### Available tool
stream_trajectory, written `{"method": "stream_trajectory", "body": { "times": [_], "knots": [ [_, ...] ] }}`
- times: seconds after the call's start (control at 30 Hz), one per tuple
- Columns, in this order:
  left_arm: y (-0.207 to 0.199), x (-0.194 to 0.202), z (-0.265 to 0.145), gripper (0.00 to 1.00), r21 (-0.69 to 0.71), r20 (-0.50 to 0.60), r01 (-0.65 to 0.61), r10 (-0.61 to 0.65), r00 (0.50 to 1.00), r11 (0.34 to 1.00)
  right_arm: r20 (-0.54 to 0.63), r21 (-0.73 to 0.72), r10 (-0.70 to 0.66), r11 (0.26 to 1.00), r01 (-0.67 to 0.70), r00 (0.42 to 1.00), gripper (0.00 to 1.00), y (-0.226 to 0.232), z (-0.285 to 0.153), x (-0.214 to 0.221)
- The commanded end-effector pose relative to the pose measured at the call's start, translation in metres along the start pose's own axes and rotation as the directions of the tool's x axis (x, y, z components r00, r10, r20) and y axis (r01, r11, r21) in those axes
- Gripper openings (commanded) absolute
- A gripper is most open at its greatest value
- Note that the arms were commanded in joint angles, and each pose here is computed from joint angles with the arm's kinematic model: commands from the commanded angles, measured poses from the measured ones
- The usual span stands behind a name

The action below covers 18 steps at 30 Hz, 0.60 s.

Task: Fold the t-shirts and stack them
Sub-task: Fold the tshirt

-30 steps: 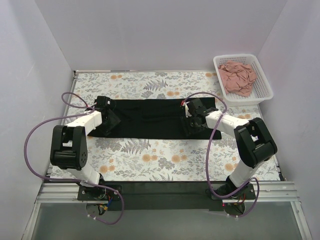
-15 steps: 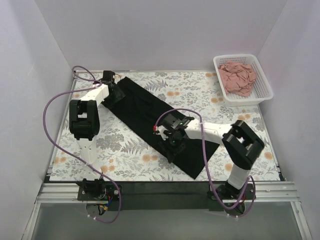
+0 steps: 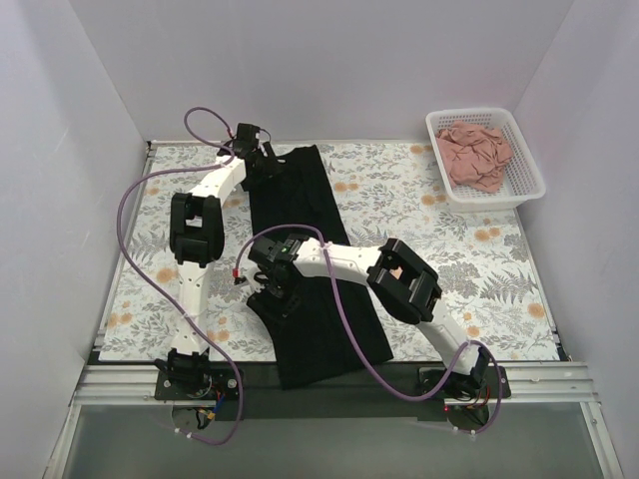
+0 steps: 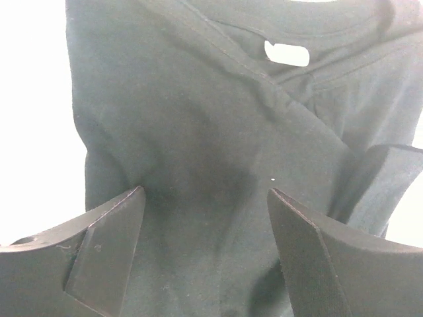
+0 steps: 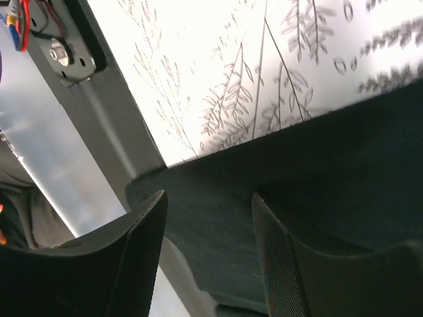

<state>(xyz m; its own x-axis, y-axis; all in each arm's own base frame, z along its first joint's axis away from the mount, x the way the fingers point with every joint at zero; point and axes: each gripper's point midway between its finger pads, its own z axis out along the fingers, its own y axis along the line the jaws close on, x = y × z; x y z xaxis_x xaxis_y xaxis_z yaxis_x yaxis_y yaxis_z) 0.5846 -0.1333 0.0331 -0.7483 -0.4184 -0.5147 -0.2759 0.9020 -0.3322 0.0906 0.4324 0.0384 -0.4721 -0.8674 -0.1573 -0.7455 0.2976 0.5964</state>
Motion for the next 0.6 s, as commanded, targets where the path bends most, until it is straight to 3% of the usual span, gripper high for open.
{"method": "stream_trajectory", "body": {
  "times": [0.0,0.17,0.37,0.57],
  "knots": [
    [-0.015,0.067,0.031,0.75,0.061,-0.149,-0.089,0.097,0.984,0.994,-0.040,0.006,-0.011,1.000,0.011,0.999,0.61,-0.001,0.005,0.007],
    [-0.053,0.058,0.009,0.82,0.144,-0.079,-0.153,0.165,0.983,0.978,0.030,0.117,-0.057,0.992,0.053,0.998,0.63,-0.003,-0.023,-0.004],
    [-0.091,0.007,-0.042,0.85,0.229,0.083,-0.151,0.135,0.987,0.962,0.186,0.309,-0.075,0.951,0.014,0.980,0.65,-0.018,-0.094,-0.015],
    [-0.111,-0.041,-0.107,0.89,0.253,0.227,-0.136,0.078,0.971,0.958,0.180,0.431,0.026,0.896,-0.103,0.983,0.63,-0.047,-0.117,0.045]
  ]
}}
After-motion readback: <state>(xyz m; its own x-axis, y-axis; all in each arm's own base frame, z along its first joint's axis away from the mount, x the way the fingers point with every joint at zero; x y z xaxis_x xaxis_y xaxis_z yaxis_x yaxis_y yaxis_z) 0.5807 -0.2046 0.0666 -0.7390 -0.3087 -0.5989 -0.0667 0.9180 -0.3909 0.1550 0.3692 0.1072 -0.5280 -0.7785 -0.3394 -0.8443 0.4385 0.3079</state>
